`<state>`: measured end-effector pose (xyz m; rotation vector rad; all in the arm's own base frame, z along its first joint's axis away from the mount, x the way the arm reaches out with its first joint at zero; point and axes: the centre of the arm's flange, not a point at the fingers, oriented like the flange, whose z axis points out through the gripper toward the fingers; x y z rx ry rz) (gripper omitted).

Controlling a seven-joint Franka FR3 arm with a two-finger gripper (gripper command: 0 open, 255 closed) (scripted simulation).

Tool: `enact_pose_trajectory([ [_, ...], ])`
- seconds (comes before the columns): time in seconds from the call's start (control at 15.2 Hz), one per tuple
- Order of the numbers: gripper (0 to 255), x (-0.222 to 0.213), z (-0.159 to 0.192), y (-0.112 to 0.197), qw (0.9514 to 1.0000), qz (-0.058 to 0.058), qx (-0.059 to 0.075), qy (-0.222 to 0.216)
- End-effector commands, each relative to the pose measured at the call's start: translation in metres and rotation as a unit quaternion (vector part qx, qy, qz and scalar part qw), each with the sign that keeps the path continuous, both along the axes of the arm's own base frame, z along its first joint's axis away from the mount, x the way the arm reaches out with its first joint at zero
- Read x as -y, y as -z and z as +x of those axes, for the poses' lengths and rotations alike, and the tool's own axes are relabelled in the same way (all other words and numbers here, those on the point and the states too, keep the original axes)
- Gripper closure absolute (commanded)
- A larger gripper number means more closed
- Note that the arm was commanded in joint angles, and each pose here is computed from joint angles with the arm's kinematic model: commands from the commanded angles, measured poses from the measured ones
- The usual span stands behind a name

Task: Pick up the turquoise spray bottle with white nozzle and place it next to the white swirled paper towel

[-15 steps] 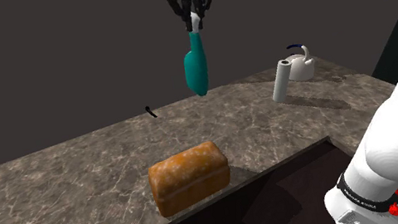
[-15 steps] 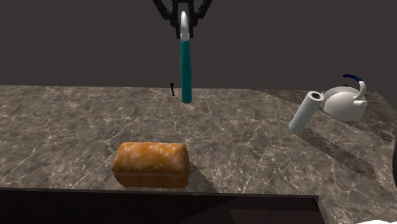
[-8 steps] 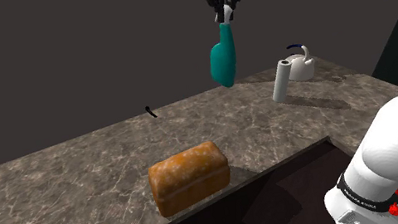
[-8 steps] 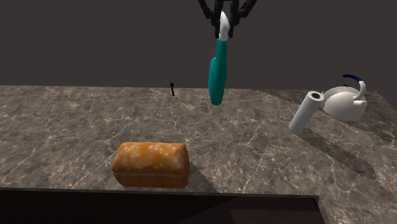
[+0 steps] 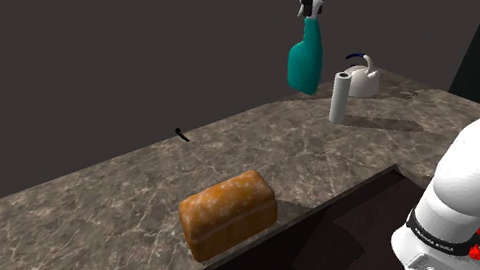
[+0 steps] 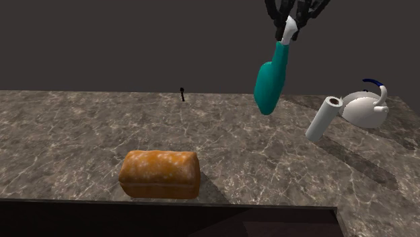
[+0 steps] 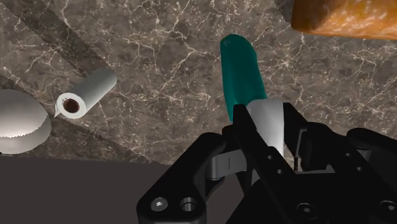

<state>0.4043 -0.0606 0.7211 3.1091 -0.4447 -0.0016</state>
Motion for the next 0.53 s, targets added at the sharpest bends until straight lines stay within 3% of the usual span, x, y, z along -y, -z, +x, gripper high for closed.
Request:
enact_pose_trajectory([
  [0.0, 255, 0.022, -0.013, 0.0, 1.0, 0.0, 0.0, -0.001],
  [0.46, 255, 0.101, -0.06, -0.005, 1.0, 0.0, 0.0, -0.001],
])
